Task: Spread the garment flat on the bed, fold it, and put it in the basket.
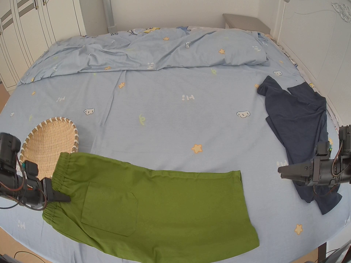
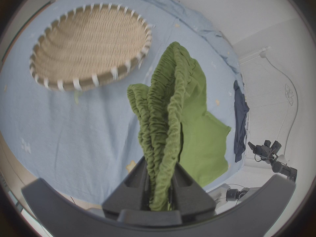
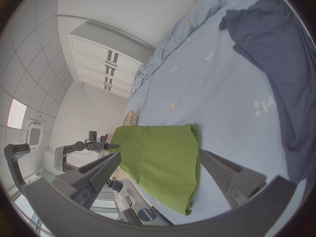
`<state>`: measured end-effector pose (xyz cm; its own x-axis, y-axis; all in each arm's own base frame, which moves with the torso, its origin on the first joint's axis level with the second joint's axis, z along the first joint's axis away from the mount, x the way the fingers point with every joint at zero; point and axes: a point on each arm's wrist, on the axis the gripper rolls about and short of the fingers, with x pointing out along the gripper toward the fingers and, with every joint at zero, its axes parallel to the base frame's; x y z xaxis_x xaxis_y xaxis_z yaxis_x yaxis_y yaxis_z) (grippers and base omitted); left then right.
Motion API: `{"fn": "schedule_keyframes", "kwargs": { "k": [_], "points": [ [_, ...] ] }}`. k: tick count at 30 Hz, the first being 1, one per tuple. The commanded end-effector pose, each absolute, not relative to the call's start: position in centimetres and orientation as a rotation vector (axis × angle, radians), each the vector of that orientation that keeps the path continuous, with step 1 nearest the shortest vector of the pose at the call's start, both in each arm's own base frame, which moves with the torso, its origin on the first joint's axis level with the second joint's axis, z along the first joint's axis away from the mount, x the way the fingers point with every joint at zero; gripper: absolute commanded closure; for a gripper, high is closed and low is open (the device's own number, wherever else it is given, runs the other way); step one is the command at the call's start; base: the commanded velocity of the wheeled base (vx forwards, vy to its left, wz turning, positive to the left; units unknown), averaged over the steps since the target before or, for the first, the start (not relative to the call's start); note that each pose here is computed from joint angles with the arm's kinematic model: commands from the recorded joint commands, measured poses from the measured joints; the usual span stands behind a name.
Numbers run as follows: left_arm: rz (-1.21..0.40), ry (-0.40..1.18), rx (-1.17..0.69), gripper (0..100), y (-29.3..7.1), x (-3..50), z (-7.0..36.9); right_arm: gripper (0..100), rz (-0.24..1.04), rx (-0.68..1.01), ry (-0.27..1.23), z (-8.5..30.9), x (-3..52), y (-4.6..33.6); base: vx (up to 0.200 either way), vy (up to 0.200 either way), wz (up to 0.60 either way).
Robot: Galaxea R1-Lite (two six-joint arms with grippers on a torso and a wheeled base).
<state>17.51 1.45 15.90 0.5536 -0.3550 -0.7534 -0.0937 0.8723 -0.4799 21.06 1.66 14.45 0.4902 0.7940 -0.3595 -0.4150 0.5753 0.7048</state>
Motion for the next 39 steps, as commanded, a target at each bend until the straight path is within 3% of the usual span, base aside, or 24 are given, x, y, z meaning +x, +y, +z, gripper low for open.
{"fn": "schedule_keyframes", "kwargs": {
  "k": [1, 15, 28, 34, 35, 39],
  "points": [
    [-0.158, 0.814, -0.442, 100, 1.6, 16.3, 21.3, 0, 0.81, 0.546, 0.646, 18.1, 21.9, 1.8, 0.0, 0.0, 0.0],
    [-0.107, 0.854, -0.412, 100, 2.1, 15.8, 23.4, 0, 0.807, 0.547, 0.643, 18.6, 21.5, 1.7, 0.0, 0.0, 0.0],
    [-0.192, 1.016, -0.325, 100, -3.9, 17.7, 24.5, 0, 0.805, 0.544, 0.646, 18.6, 21.2, 1.8, 0.0, 0.0, 0.0],
    [-0.274, 1.01, -0.302, 100, -6.0, 17.8, 25.6, 0, 0.804, 0.544, 0.646, 18.6, 21.2, 1.8, 0.0, 0.0, 0.0],
    [-0.318, 1.024, -0.278, 100, -8.3, 18.0, 25.9, 0, 0.802, 0.545, 0.647, 18.5, 21.3, 1.7, 0.0, 0.0, 0.0],
    [-0.316, 1.062, -0.196, 100, -11.5, 18.3, 24.7, 0, 0.798, 0.547, 0.649, 18.5, 21.4, 1.7, 0.0, 0.0, 0.0]
  ]
}}
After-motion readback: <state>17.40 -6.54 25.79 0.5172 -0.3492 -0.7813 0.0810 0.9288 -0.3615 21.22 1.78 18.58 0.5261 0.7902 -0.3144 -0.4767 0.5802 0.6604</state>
